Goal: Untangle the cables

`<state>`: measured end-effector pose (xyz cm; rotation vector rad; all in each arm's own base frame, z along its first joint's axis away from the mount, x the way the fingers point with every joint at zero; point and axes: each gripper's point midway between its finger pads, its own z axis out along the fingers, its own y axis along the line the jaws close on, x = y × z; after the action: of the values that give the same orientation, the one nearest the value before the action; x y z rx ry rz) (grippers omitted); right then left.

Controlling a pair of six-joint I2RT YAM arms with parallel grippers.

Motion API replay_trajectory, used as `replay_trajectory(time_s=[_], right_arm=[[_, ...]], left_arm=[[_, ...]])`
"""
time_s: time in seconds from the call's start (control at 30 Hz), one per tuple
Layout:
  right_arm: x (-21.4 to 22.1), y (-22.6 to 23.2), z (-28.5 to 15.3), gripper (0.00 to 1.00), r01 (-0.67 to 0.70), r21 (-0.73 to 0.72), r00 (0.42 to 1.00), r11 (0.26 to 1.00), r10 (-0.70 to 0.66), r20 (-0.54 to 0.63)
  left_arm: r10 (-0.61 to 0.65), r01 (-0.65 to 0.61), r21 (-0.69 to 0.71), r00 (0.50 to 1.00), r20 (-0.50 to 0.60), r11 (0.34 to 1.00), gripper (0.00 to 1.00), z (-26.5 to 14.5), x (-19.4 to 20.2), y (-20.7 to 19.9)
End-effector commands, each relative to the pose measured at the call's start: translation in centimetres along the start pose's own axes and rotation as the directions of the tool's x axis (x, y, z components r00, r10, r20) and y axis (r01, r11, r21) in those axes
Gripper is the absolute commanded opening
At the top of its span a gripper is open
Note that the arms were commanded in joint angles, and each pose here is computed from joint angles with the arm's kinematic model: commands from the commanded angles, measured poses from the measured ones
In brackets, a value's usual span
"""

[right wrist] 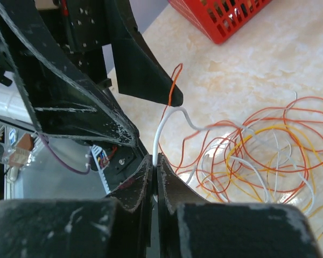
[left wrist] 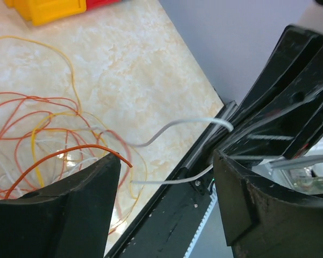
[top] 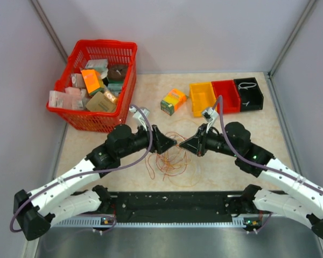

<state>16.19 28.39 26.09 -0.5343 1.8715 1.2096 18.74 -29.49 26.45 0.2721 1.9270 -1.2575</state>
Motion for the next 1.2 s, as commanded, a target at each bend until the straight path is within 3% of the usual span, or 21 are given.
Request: replay_trajectory(time_s=[0.0, 0.07, 0.13, 0.27, 0.57, 0.6, 0.67, 0.8, 0.87, 1.03, 1.17], right_arm=[[-3.4, 2.6, -1.4, 0.0, 0.022, -0.028, 0.998, 0.999, -0.02, 0.061], [-4.2, 3.2, -1.8, 0.0, 0.035, -0.036, 0.997, 0.999, -0.033, 0.07], [-4.9, 3.4, -2.1, 0.0, 0.043, -0.023, 0.996, 0.999, -0.041, 0.079], [-6.8, 4.4, -2.8, 0.0, 0.058, -0.023, 0.992, 0.998, -0.055, 0.11], [-9.3, 6.4, -3.0, 0.0, 0.068, -0.067, 0.989, 0.995, -0.058, 0.139], [-9.5, 6.6, -3.1, 0.0, 0.071, -0.069, 0.988, 0.995, -0.06, 0.143], [-10.4, 7.1, -3.6, 0.0, 0.087, -0.064, 0.984, 0.994, -0.076, 0.159], [-14.6, 8.8, -6.1, 0.0, 0.152, -0.021, 0.958, 0.988, -0.142, 0.25], [-17.7, 10.6, -7.9, 0.0, 0.195, -0.019, 0.93, 0.981, -0.179, 0.322], [-24.1, 14.9, -12.4, 0.0, 0.284, -0.012, 0.838, 0.959, -0.242, 0.489], [-28.0, 16.0, -15.6, 0.0, 0.329, 0.083, 0.746, 0.941, -0.313, 0.588]], left_arm=[[0.122, -0.119, -0.051, 0.991, 0.053, 0.992, 0.73, -2.0, -0.7, 1.0], [0.131, -0.121, -0.118, 0.989, 0.074, 0.986, 0.6, -2.6, -0.8, 2.4], [0.126, -0.113, -0.137, 0.988, 0.086, 0.984, 0.56, -3.0, -0.7, 2.8], [0.112, -0.109, -0.047, 0.991, 0.068, 0.993, 0.7, -2.3, 0.2, 1.7], [0.039, -0.021, 0.157, 0.993, -0.114, 0.987, 0.71, 1.8, 3.5, -0.6], [0.034, -0.017, 0.146, 0.992, -0.118, 0.989, 0.65, 2.1, 3.6, -0.4], [0.007, -0.001, 0.046, 0.992, -0.124, 0.999, 0.37, 2.8, 4.0, 1.8], [-0.062, 0.031, -0.211, 0.988, -0.142, 0.977, 0.06, 3.1, 5.9, 7.3], [-0.096, 0.052, -0.282, 0.985, -0.145, 0.958, 0.0, 3.1, 7.1, 9.4], [-0.187, 0.126, -0.348, 0.971, -0.147, 0.929, 0.0, 3.3, 9.2, 12.6], [-0.209, 0.141, -0.369, 0.966, -0.15, 0.919, 0.0, 3.1, 10.1, 13.4]])
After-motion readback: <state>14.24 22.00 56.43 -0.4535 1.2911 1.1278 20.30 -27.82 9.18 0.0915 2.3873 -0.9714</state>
